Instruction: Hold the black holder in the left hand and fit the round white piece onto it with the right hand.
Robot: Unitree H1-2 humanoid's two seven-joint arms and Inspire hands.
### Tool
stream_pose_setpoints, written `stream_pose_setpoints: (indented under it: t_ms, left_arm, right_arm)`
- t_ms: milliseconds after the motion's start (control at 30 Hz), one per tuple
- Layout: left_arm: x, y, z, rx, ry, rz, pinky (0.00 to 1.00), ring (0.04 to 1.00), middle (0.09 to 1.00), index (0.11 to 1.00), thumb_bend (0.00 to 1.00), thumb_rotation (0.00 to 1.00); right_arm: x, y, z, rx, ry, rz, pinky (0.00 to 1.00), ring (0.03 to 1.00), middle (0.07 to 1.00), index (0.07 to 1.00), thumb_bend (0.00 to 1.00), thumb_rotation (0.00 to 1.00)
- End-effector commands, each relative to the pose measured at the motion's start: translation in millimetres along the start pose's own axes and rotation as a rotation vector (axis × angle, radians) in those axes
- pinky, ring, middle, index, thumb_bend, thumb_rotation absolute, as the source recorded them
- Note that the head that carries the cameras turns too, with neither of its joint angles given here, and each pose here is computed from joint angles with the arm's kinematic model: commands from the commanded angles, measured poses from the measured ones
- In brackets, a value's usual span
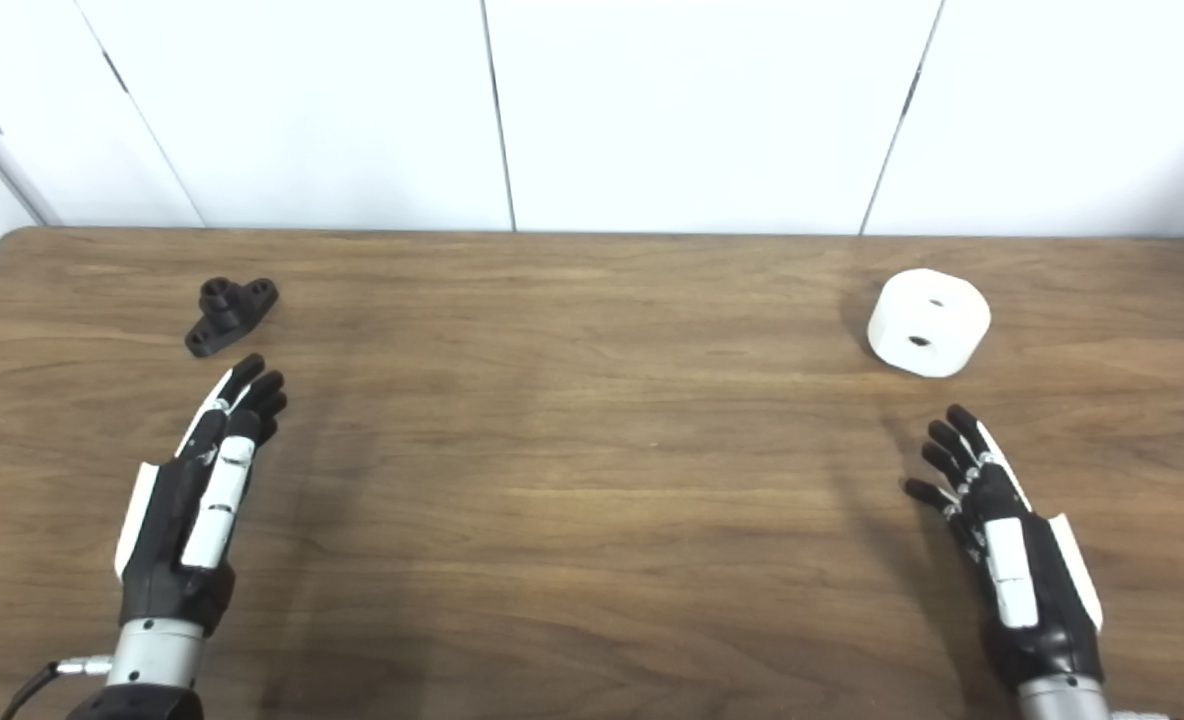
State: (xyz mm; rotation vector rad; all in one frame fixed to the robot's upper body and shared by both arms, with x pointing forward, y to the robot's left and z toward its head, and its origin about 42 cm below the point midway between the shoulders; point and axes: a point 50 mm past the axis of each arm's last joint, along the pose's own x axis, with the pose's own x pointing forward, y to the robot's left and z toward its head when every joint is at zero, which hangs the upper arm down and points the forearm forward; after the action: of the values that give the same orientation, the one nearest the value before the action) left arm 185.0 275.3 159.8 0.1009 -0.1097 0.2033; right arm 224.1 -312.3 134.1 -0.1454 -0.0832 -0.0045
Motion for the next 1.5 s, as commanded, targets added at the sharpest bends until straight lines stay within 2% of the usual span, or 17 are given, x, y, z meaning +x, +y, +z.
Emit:
stream_pose_setpoints:
  t_ms: [0,267,533,900,1000,1467]
  left_arm:
    - [-51,9,-16,0.025,0.117,0.028,0.95,0.915,0.911,0.931,0.47,0.77]
    - [-52,6,-16,0.027,0.123,0.021,0.94,0.919,0.915,0.933,0.46,0.76]
    - [-53,1,-20,0.028,0.138,0.016,0.93,0.913,0.913,0.929,0.45,0.74]
    - [-54,-10,-30,0.047,0.142,0.006,0.9,0.893,0.896,0.92,0.47,0.69]
    - [-54,-13,-30,0.053,0.147,0.008,0.89,0.887,0.893,0.911,0.46,0.68]
    - [-53,-20,-31,0.057,0.147,0.002,0.87,0.881,0.887,0.899,0.42,0.59]
  right_arm:
    - [0,-8,8,-0.026,-0.046,-0.012,0.82,0.917,0.926,0.95,0.66,1.0]
    - [0,-9,6,-0.013,-0.025,-0.017,0.82,0.915,0.924,0.943,0.7,0.99]
    - [0,-12,0,-0.015,-0.018,-0.007,0.84,0.925,0.933,0.957,0.67,1.0]
    - [1,-17,-10,-0.004,-0.023,0.013,0.92,0.968,0.98,0.999,0.66,1.0]
    - [0,-16,-10,-0.024,-0.012,-0.004,0.9,0.96,0.962,0.983,0.57,1.0]
    - [0,-20,-10,-0.023,0.002,-0.004,0.96,0.989,0.978,1.0,0.53,1.0]
